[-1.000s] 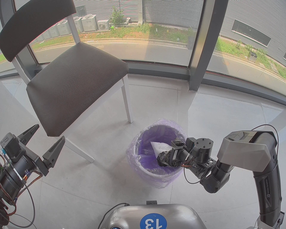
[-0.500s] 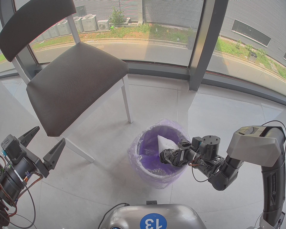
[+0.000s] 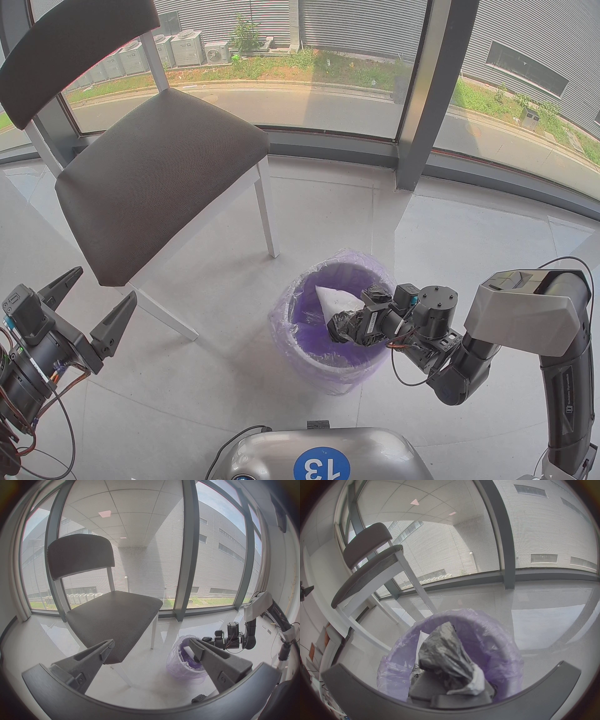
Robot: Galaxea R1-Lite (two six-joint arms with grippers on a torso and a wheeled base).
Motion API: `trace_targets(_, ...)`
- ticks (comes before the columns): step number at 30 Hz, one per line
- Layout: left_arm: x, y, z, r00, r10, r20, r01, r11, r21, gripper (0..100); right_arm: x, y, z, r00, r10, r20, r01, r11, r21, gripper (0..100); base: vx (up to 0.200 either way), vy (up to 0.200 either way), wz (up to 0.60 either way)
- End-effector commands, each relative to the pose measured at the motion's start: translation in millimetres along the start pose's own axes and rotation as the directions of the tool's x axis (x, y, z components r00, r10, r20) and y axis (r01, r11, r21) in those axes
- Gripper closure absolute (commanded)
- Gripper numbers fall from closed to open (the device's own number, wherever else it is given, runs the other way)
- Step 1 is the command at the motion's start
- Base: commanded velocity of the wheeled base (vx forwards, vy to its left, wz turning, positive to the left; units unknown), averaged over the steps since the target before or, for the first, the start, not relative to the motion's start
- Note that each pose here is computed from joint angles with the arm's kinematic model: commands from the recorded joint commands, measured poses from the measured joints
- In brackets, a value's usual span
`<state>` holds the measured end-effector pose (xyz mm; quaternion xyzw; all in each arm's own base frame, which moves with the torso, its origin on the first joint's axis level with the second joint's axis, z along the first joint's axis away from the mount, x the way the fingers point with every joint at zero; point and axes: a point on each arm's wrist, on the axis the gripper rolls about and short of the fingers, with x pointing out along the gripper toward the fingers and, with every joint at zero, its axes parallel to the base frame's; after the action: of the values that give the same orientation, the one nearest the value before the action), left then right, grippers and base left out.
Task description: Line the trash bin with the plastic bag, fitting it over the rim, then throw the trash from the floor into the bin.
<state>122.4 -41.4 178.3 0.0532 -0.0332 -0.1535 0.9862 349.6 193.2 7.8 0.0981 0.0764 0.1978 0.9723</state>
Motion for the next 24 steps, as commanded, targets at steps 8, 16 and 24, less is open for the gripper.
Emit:
trace_targets(8,-4,0,4,0.999,-0.004,0.033,0.004,1.0,-0.007,0,-1,16,2,0.997,0.02,-0.07,-0.022,1.0,-0.022,100,0.0,0.0,0.0)
trace_targets(16,-12,-7,14,0.993,-0.067,0.093,0.07,0.997,-0.032,0,18,33,35,0.976,-0.007,-0.218,-0.018,0.994,-0.111,100,0.0,0.0,0.0)
trace_targets(24,-10,-5,22,0.99,-0.072,0.123,0.076,0.997,-0.029,0,38,42,60,0.959,-0.024,-0.282,-0.036,0.978,-0.204,100,0.0,0.0,0.0)
